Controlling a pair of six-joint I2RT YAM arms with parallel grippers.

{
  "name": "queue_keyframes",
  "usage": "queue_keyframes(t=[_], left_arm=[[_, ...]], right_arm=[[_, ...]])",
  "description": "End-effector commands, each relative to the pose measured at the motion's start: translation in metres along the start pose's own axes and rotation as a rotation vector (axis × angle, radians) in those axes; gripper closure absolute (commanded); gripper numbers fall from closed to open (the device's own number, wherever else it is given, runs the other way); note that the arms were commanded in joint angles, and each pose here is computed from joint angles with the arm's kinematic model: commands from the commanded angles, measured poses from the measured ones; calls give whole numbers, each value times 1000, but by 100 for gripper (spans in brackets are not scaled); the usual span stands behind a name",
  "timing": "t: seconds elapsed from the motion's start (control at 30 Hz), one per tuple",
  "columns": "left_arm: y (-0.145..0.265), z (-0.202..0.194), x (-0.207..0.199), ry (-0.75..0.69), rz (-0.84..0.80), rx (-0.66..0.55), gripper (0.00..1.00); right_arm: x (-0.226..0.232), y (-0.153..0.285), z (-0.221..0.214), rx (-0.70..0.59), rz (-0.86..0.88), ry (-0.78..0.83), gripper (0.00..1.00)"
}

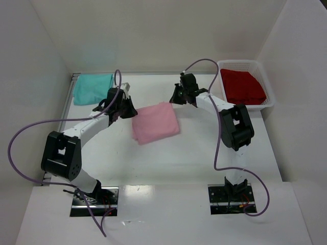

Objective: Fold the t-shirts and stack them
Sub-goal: Smooth out wrinkles on the folded tshirt

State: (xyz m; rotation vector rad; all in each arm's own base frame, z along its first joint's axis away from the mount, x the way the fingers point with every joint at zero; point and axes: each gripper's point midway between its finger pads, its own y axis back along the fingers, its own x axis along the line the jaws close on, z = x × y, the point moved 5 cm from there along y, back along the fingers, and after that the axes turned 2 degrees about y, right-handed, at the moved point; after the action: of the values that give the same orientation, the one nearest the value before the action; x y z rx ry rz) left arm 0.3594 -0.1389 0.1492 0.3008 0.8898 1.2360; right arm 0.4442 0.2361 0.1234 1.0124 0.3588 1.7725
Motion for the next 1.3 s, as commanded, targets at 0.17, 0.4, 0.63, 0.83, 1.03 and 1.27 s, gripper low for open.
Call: queue_keyframes(t=[0.17, 0.4, 0.63, 0.83, 1.03, 1.27], left_arm=[[13, 25, 0, 33, -20, -107, 89], [18, 33, 8, 54, -16, -149, 89], [20, 43, 18, 91, -10, -181, 89], [16, 55, 35, 146, -7, -225, 89], [-6, 54, 50, 188, -4, -196, 89], [-39, 51, 78, 239, 43, -145, 74]], right_arm=[[41, 30, 47, -132, 130, 38, 98], [54, 37, 63, -170, 174, 50, 96], [64, 30, 80, -204, 204, 59, 94], [63, 2, 80, -171, 222, 60, 90], [68, -20, 87, -152, 250, 64, 89], [69, -34, 82, -107, 284, 66, 82]])
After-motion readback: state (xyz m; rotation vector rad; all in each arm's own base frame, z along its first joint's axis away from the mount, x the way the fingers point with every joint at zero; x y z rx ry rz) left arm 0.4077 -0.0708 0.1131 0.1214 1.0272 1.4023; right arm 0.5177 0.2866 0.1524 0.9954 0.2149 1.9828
